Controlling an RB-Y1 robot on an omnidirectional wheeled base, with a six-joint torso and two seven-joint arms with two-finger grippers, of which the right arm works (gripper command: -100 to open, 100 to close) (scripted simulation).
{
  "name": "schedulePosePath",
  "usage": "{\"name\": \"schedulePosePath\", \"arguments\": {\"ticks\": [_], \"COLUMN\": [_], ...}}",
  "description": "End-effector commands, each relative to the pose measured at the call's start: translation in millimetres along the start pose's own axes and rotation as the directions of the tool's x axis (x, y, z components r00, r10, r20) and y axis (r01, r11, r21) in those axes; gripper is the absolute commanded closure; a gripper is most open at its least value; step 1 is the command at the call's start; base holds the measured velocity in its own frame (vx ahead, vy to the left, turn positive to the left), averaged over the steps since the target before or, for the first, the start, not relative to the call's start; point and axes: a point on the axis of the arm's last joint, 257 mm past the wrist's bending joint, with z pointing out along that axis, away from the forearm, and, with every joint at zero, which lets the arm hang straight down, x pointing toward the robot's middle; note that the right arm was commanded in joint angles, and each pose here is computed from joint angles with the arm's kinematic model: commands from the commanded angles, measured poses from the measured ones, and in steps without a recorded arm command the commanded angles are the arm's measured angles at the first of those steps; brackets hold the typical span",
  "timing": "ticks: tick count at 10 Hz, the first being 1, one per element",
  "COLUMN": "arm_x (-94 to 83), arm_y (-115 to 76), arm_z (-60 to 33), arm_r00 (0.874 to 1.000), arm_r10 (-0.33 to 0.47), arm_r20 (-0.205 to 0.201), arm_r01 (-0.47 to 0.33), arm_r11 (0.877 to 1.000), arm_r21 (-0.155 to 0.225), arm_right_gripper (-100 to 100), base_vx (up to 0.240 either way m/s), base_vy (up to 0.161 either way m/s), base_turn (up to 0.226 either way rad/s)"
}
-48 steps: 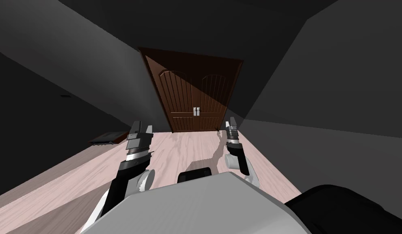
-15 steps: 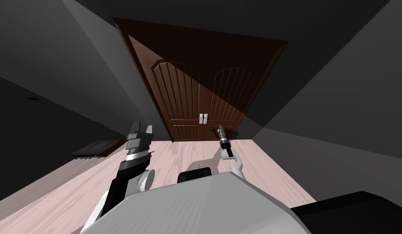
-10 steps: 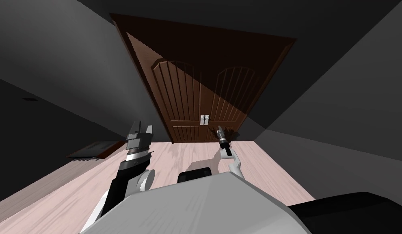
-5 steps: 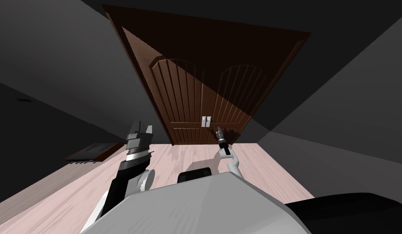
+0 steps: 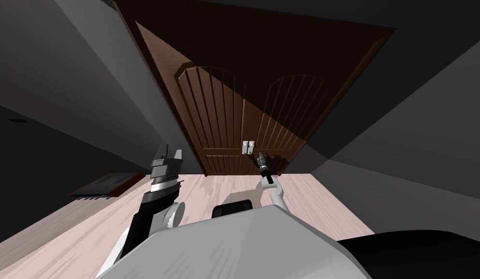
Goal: Pull the door open
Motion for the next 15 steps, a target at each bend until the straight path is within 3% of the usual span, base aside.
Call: {"name": "schedulePosePath", "arguments": {"ticks": [1, 4, 5, 8, 11, 13, 15], "arm_x": [2.7, 4.7, -26.6, -71.0, -128.1, -134.6, -122.2], "arm_y": [-9.1, -14.5, -27.1, -39.4, -46.5, -43.6, -36.2], "arm_z": [2.6, 3.4, -5.6, -18.6, -34.4, -33.4, -24.2], "arm_r00": [1.000, 1.000, 0.999, 0.995, 0.986, 0.985, 0.989], "arm_r10": [0.013, 0.023, 0.008, -0.014, -0.036, -0.033, -0.016], "arm_r20": [0.000, 0.000, 0.040, 0.095, 0.162, 0.167, 0.147], "arm_r01": [-0.013, -0.023, -0.011, 0.005, 0.018, 0.015, 0.003], "arm_r11": [1.000, 0.999, 0.998, 0.996, 0.993, 0.994, 0.996], "arm_r21": [0.019, 0.032, 0.059, 0.090, 0.116, 0.109, 0.087], "arm_right_gripper": [-100, -100, -100, -100, -100, -100, -100], "base_vx": [0.168, 0.147, -0.014, -0.021, 0.077, 0.184, 0.215], "base_vy": [0.030, 0.009, -0.012, -0.017, -0.011, -0.046, -0.030], "base_turn": [0.016, 0.013, -0.089, -0.048, 0.007, 0.072, 0.152]}}
